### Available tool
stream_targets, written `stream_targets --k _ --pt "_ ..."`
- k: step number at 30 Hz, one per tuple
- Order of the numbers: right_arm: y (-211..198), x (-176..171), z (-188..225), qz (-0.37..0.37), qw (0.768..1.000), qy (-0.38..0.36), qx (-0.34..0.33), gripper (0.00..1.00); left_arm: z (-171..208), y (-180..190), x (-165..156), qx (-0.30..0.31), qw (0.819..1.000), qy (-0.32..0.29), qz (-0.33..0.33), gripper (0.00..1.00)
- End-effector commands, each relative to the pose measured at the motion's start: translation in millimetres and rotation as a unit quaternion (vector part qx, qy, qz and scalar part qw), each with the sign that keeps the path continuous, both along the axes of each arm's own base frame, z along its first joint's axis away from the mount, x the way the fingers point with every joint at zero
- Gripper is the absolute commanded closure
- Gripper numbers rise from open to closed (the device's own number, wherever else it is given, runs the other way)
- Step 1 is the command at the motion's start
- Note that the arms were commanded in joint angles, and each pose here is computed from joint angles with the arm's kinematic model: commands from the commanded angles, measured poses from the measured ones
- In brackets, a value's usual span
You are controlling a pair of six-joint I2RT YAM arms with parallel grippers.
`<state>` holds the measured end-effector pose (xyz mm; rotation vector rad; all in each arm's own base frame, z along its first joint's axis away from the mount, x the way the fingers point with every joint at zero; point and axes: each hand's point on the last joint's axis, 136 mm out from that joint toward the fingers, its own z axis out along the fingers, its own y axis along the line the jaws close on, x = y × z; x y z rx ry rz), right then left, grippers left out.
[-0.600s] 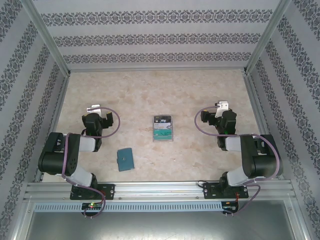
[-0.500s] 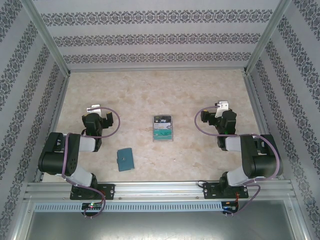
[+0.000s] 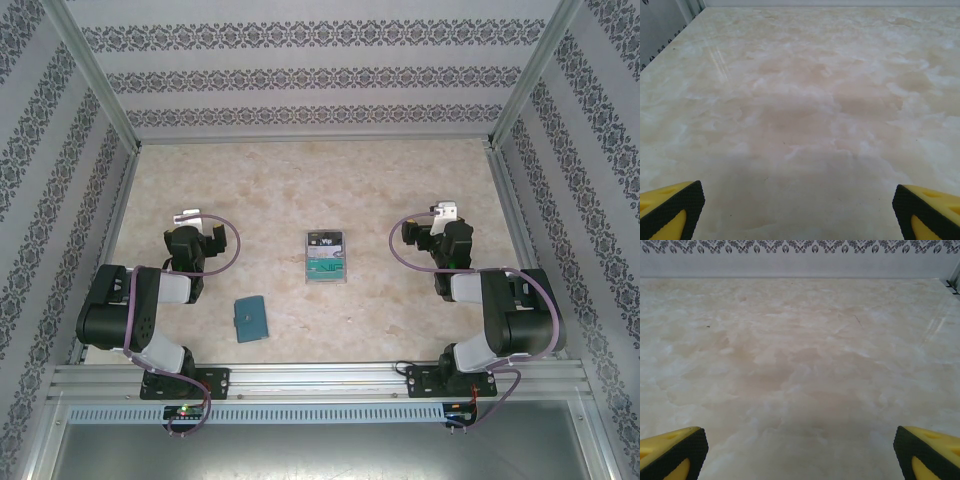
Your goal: Take the credit cards out of the card holder
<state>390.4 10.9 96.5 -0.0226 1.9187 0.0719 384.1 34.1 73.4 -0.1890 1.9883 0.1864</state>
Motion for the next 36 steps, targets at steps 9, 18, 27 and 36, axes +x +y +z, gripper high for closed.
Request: stream_targets --k 9,18,27,36 --pt "-5.2 7.4 8.9 -0.01 1.0 -0.013 0.004 0.02 11.8 -4.4 9.1 0.004 1.0 -0.024 -0.01 0.01" --pt "-9.4 6.6 10.5 -0.026 1.0 -0.016 -0.002 0.02 18.6 -8.6 11.7 0.005 1.0 -0.017 -0.023 0.01" --pt "-49.9 -24.4 86.7 -0.174 0.979 -0.071 0.084 0.02 118.2 9.8 5.3 -0.062 0.989 0.104 0.084 0.01" --pt "-24.7 -41.1 160.3 -0.119 0.954 -0.062 0.269 0.02 123.3 -21.6 -32.2 -0.218 0.956 0.171 0.095 0.01"
